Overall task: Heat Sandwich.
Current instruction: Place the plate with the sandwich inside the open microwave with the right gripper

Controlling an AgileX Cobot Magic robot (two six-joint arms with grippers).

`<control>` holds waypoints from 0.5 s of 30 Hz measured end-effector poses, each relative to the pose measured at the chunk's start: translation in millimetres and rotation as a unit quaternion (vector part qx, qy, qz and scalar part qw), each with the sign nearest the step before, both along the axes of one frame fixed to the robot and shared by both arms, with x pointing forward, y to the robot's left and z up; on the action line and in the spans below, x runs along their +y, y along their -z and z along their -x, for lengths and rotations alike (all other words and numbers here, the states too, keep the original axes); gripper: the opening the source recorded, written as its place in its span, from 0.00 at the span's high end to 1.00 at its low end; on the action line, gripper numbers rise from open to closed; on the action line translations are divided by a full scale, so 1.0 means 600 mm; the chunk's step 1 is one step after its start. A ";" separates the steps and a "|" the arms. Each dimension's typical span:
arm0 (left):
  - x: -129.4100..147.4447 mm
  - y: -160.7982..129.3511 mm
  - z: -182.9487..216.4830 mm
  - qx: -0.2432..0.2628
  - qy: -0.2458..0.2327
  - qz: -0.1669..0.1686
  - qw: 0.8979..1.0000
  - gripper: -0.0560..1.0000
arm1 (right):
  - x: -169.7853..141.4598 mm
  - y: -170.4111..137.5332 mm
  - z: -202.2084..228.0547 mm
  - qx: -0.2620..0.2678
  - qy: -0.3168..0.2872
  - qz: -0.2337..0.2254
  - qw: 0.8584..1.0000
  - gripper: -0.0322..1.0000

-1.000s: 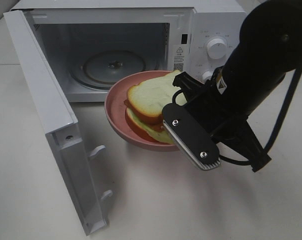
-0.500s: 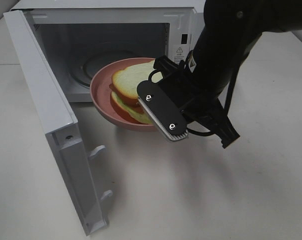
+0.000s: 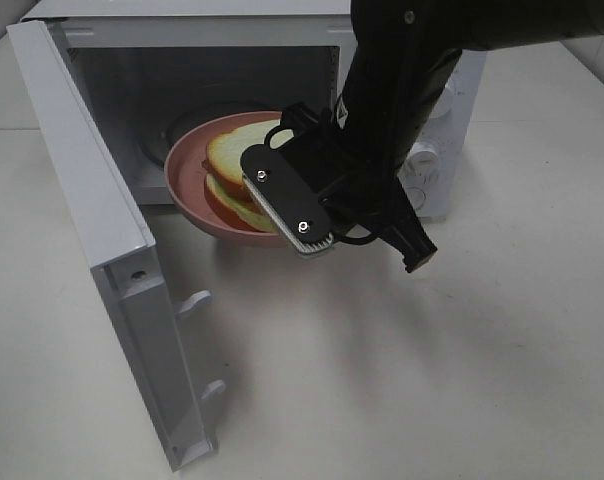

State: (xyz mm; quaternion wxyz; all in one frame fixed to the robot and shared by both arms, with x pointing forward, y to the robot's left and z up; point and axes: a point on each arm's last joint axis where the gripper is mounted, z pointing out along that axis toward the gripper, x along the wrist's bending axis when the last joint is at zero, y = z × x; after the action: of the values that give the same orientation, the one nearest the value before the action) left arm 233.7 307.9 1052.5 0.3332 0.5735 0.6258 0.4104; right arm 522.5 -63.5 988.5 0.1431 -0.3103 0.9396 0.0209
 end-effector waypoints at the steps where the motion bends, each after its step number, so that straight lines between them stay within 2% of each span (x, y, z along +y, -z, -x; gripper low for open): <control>1: 0.000 0.000 0.000 0.000 0.000 0.000 1.000 0.03 | 0.004 0.000 -0.005 0.000 0.001 0.000 1.000 0.95; 15: 0.000 0.000 0.000 0.000 0.000 0.000 1.000 0.03 | 0.033 0.006 -0.038 -0.002 0.016 -0.008 1.000 0.95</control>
State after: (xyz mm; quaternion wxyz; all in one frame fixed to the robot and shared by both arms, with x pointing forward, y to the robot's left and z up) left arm 233.7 307.9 1052.5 0.3332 0.5735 0.6258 0.4104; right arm 545.4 -43.8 985.0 0.1476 -0.2945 0.9438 0.0257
